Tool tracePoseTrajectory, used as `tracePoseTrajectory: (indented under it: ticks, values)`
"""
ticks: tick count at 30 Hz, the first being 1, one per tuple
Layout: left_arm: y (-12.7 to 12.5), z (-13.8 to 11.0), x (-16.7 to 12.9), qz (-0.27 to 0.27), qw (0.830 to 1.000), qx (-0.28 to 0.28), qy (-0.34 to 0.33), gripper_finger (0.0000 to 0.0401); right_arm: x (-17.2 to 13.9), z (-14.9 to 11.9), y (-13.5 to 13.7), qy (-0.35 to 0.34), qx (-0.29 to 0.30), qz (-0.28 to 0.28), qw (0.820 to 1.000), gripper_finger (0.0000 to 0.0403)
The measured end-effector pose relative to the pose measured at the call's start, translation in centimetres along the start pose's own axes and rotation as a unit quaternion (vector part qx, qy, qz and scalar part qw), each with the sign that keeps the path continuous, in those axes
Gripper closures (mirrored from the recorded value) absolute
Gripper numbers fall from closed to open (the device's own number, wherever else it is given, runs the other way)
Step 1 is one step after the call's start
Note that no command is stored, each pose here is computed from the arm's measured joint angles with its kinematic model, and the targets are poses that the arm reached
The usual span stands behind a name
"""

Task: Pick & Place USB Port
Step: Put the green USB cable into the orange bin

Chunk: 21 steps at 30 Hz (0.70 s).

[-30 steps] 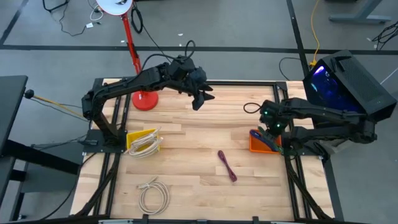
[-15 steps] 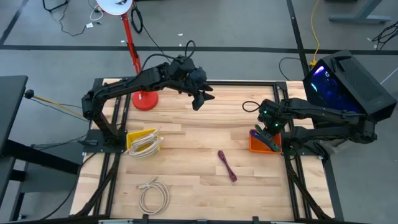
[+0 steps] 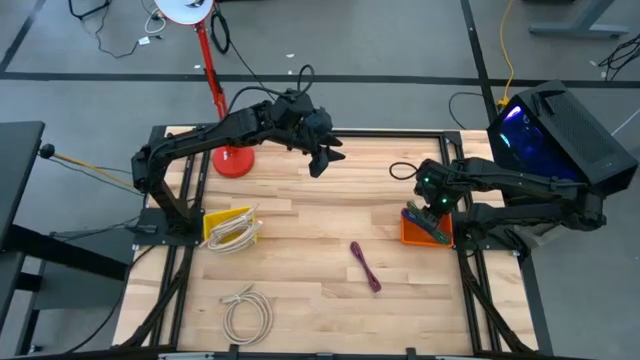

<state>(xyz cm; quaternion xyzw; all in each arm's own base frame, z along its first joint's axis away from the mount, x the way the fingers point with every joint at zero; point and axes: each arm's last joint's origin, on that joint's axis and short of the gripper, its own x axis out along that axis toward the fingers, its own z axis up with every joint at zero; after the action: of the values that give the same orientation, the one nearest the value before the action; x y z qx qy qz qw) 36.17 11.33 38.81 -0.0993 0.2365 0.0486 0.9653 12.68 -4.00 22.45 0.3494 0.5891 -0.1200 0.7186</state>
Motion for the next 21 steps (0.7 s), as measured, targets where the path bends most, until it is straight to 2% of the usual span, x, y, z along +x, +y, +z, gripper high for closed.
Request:
tracePoseTrajectory:
  ticks: [8,12,16,21]
  values:
    - [0.0,0.0,0.0,0.006,1.0,0.005,-0.001,0.0199,0.0,0.8,0.2,-0.044,-0.01,-0.002,0.999,0.0313]
    - [0.0,0.0,0.0,0.006,1.0,0.005,-0.001,0.0199,0.0,0.3,0.0,-0.017,-0.013,-0.008,1.0,0.0314]
    - [0.0,0.0,0.0,0.006,1.0,0.004,-0.001,0.0199,0.0,-0.5,-0.4,0.02,-0.013,-0.037,0.999,0.0314]
    - [0.0,0.0,0.0,0.006,1.0,0.002,-0.001,0.0199,-0.1,-0.3,-0.3,0.003,-0.015,-0.033,0.999,0.0314]
